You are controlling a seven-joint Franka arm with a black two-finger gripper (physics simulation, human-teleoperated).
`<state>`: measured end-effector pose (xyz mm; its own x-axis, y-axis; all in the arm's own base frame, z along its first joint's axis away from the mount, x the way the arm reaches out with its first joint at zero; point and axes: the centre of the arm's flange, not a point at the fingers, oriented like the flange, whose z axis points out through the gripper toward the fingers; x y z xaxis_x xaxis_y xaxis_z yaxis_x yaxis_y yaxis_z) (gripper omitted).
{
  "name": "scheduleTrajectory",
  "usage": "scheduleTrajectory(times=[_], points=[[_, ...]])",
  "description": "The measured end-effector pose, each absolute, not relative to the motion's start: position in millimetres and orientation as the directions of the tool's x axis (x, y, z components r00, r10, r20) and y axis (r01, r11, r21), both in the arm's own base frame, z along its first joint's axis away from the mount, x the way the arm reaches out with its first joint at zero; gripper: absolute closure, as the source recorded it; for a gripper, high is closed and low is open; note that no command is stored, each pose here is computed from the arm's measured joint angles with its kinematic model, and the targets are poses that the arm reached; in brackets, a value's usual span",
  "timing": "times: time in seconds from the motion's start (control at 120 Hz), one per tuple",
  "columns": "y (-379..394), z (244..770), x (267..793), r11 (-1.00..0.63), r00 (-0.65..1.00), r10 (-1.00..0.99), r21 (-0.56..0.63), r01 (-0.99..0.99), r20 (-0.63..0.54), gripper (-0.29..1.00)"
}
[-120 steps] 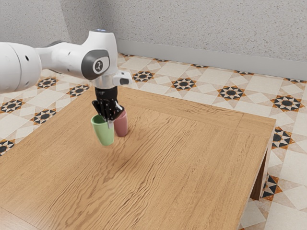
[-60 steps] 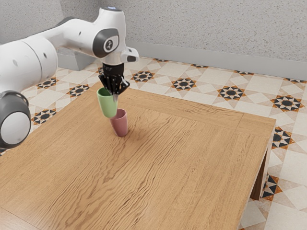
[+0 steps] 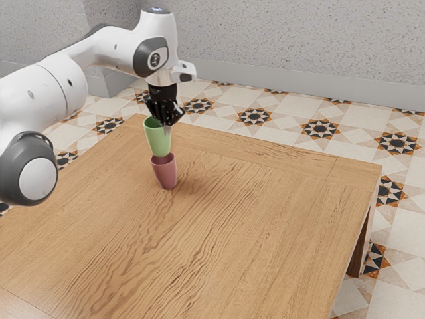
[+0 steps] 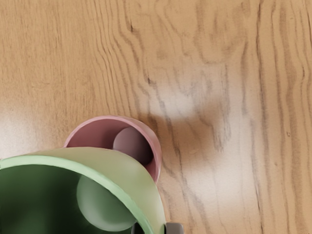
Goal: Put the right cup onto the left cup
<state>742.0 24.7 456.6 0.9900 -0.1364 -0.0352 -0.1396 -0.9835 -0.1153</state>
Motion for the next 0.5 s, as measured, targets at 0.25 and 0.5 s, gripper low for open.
scheduleTrajectory(times=[0.25, 0.5], points=[[35, 452, 745, -0.982, 0.988, -0.149, -0.113, -0.152, -0.034, 0.79], [38, 440, 748, -0.98, 0.986, -0.164, -0.109, -0.168, -0.042, 0.79]])
